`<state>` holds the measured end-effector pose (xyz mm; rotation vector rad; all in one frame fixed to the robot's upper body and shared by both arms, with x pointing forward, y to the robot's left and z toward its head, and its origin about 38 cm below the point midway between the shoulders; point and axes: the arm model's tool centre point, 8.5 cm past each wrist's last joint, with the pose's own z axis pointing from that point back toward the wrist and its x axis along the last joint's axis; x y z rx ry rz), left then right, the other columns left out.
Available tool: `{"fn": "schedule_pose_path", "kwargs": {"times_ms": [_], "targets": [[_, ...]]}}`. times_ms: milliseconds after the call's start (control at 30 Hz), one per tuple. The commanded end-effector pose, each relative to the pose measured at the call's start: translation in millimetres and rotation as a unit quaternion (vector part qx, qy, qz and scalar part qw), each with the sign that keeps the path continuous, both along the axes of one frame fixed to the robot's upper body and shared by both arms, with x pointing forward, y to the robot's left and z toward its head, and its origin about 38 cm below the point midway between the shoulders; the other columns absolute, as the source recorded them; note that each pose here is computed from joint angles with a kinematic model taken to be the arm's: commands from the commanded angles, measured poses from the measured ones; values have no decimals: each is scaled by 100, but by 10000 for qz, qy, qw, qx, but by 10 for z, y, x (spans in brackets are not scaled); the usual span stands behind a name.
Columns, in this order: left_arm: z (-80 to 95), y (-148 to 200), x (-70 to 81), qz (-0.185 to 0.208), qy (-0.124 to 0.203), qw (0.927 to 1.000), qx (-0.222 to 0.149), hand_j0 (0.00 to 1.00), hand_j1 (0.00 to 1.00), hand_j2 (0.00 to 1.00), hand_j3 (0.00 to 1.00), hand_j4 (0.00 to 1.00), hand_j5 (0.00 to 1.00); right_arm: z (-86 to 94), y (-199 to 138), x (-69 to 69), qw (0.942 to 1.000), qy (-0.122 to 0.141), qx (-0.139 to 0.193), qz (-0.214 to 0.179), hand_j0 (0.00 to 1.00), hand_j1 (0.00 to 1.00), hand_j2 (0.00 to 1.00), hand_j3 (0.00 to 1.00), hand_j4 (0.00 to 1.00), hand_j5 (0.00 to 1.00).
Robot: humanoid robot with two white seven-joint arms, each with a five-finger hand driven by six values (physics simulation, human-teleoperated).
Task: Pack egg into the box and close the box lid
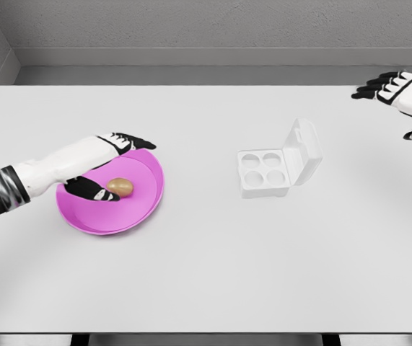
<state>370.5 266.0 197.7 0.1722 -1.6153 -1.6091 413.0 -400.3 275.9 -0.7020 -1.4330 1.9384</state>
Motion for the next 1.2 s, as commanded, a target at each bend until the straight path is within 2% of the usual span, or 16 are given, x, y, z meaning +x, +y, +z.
{"fn": "schedule_pose_path", "kwargs": {"times_ms": [0, 33, 100, 133, 167, 200, 267, 300, 533, 633, 867, 1000, 1167], "targets": [[-52, -61, 19, 19, 80, 9998, -183, 91, 91, 91, 91, 91, 91, -173, 55, 44, 9995, 315, 3, -15, 100, 100, 100, 100, 100, 100], [-117, -25, 34, 86, 178, 9996, -203, 89, 89, 89, 89, 89, 89, -267, 81, 75, 9988, 478, 28, -35, 100, 100, 100, 100, 100, 100], [-189, 16, 63, 170, 270, 9993, -191, 88, 88, 88, 88, 88, 88, -308, 68, 94, 9986, 516, 35, -79, 100, 100, 100, 100, 100, 100], [-235, 8, 80, 206, 328, 9990, -243, 88, 88, 88, 88, 88, 88, -303, 37, 113, 9987, 486, -82, -134, 100, 100, 100, 100, 100, 100], [-307, 49, 109, 308, 435, 9983, -253, 87, 87, 87, 87, 87, 87, -322, 54, 125, 9987, 497, -55, -130, 90, 90, 90, 90, 90, 90], [-355, 95, 145, 432, 527, 9973, -275, 85, 85, 85, 85, 85, 85, -339, 43, 137, 9986, 510, -47, -159, 86, 86, 86, 86, 86, 86], [-372, 138, 159, 527, 576, 9965, -286, 84, 84, 84, 84, 84, 84, -335, 26, 150, 9984, 531, -82, -190, 71, 71, 71, 71, 71, 71], [-401, 162, 170, 640, 674, 9953, -281, 85, 85, 85, 85, 85, 85, -393, 21, 160, 9972, 698, -177, -219, 69, 69, 69, 69, 69, 69], [-499, 156, 99, 662, 809, 9942, -252, 84, 84, 84, 84, 84, 84, -588, 37, 263, 9956, 850, -129, -363, 69, 69, 69, 69, 69, 69], [-530, 174, 106, 699, 844, 9937, -232, 80, 80, 80, 80, 80, 80, -689, 45, 298, 9946, 941, -69, -428, 70, 70, 70, 70, 70, 70], [-649, 76, 137, 784, 744, 9941, 56, 80, 80, 80, 80, 80, 80, -906, 48, 395, 9912, 1195, 31, -576, 72, 72, 72, 72, 72, 72], [-683, 47, 135, 790, 690, 9943, 209, 80, 80, 80, 80, 80, 80, -946, 54, 428, 9904, 1237, 76, -617, 72, 72, 72, 72, 72, 72], [-713, 21, 138, 799, 691, 9941, 249, 77, 77, 77, 77, 77, 77, -908, 75, 452, 9909, 1208, 59, -588, 72, 72, 72, 72, 72, 72]]}}
